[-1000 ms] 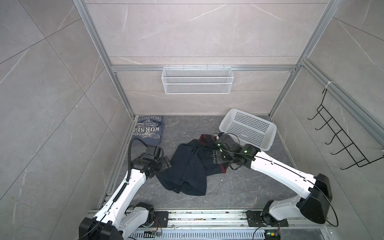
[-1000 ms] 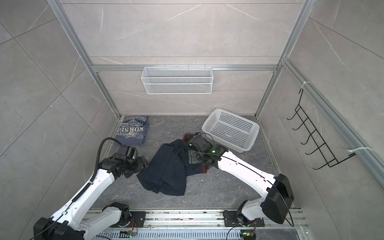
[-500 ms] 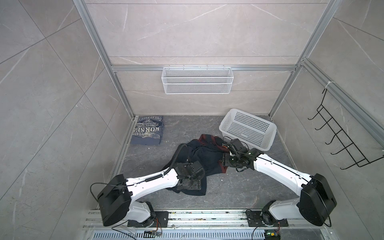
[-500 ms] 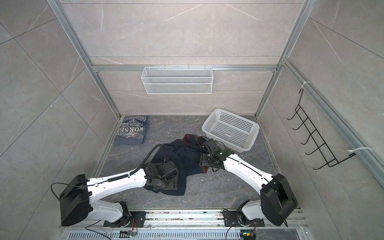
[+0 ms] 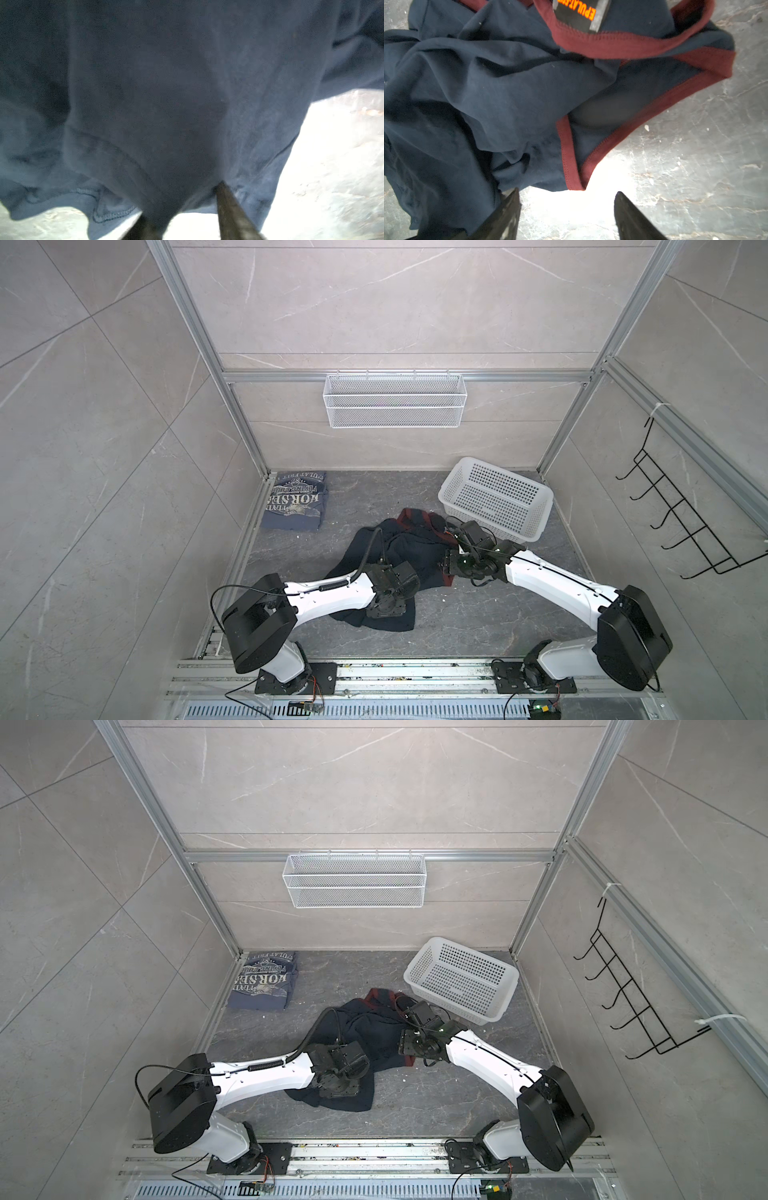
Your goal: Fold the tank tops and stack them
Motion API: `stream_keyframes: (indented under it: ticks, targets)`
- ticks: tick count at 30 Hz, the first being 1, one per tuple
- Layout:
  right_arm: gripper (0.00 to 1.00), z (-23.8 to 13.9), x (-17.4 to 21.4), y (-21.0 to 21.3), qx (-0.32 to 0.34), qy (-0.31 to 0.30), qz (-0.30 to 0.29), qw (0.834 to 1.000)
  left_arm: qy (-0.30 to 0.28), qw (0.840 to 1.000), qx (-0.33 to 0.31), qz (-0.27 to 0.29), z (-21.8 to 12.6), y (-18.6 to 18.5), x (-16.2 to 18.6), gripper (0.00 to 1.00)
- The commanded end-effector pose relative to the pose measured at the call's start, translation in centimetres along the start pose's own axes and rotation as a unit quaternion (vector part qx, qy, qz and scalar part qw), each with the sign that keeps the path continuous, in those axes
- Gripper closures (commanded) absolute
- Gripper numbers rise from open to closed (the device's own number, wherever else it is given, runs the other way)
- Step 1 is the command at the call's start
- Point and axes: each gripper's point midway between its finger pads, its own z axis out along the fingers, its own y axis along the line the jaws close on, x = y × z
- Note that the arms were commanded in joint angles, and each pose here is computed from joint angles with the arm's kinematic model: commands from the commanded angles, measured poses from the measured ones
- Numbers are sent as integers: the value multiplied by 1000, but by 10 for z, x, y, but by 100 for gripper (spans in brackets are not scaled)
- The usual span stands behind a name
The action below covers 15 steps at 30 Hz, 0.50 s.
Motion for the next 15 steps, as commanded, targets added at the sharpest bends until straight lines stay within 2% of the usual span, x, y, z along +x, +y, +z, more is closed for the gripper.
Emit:
stream_keyframes:
  ticks: [1,4,7,10,15]
  targets:
    - [28,0,-1,0,1,-2,-1,1000,-32,999,2,0,-17,-2,-14,75]
    - [28,3,-1,-1,5,0,0,1000,-48,998,-36,21,-31,11,-21,86]
    - [28,5,-4,-1,9,-2,-1,1000,-71,996,-39,26,-52,23,-31,92]
    - [28,7,-7,-1,15,-3,-4,1000,-112,993,-35,6,-81,48,-44,93]
    - [32,18,-14,13,-5,6,-13,1000,-151,983,-87,-60,-115,132,-59,93]
